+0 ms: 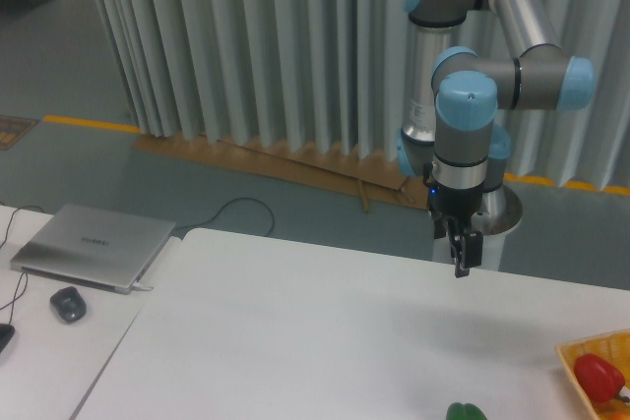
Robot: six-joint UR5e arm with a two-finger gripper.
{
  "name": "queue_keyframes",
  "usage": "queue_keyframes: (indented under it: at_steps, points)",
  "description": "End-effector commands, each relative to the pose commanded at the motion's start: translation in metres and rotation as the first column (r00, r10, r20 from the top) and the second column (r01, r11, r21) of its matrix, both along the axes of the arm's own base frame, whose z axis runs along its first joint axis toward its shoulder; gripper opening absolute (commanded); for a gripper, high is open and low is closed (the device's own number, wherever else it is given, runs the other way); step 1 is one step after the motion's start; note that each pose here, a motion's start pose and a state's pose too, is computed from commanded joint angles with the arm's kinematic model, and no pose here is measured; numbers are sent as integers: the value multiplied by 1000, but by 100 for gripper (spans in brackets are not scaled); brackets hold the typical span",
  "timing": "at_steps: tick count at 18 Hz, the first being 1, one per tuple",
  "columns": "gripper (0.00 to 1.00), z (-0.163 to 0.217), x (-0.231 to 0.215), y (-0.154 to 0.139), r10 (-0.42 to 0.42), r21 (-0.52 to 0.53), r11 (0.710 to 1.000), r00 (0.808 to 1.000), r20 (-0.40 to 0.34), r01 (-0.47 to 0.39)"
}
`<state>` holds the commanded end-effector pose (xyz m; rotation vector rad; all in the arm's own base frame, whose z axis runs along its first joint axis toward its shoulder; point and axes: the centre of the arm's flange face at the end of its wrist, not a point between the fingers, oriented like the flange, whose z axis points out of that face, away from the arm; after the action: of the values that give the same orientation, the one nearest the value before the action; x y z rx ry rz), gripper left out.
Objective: Place the green peppers in a basket
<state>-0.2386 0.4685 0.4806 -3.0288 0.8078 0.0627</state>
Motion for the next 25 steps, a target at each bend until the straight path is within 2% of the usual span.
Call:
queue_keyframes:
  at_steps: [6,8,12,18,21,24,25]
  points:
    - [100,-3,-6,2,-1,2,1000,1000,-6,1]
    - [100,-2,-11,7,-2,29,1000,1000,-31,3]
    - [100,-17,-34,16,17,42,999,999,-45,-15]
    - [100,-13,-58,22,40,51,998,998,-55,-37]
    - [100,-27,-74,31,49,49,998,997,-55,-47]
    - [100,-36,-83,36,83,50,996,994,-74,-79]
    - [100,-37,-86,35,125,44,992,989,-82,-122]
